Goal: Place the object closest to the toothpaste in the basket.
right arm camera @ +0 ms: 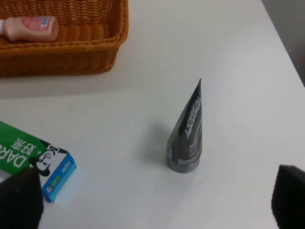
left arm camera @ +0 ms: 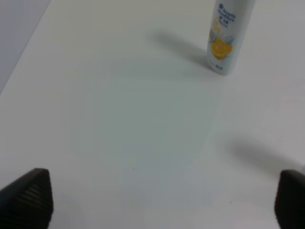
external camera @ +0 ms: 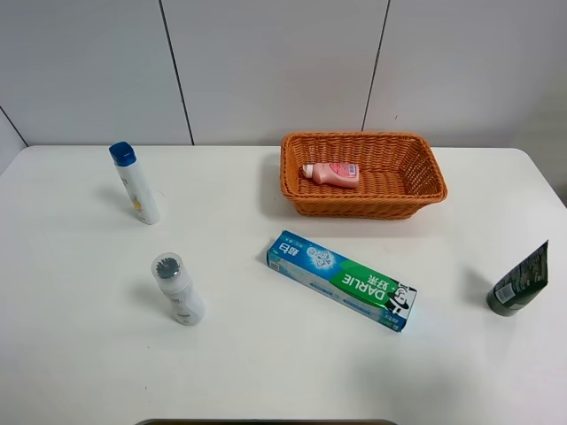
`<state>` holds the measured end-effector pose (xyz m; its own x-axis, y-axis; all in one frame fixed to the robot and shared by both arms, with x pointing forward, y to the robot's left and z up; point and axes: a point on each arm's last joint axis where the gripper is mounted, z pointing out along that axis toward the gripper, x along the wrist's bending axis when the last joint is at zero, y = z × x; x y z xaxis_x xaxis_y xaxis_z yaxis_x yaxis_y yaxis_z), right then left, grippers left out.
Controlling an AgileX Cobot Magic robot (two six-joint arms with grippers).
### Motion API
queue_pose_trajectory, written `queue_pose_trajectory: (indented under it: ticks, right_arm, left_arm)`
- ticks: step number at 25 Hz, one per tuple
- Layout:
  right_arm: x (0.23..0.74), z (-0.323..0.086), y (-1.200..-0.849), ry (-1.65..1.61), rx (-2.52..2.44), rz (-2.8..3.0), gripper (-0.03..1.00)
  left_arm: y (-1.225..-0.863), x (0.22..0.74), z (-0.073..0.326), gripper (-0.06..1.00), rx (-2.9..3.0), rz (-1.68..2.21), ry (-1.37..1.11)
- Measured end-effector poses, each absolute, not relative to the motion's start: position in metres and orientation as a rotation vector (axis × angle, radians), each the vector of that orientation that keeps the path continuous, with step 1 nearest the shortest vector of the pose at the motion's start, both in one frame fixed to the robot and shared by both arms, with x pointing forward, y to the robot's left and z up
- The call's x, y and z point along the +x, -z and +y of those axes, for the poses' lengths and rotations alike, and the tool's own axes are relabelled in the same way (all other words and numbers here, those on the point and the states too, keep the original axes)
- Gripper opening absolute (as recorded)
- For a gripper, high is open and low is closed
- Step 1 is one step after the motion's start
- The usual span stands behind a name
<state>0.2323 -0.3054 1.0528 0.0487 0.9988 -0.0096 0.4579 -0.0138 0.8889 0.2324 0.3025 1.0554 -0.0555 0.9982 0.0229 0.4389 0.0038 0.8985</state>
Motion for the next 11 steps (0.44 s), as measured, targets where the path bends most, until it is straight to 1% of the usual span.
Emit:
queue_pose_trajectory:
  ticks: [11]
  right_arm:
    - [0.2323,-0.3054,-1.0528,-0.909,1.574,1.509,0.99]
  left_arm:
    - [-1.0554,0.2324,0.3025,0.94,1.516,1.580,-1.011]
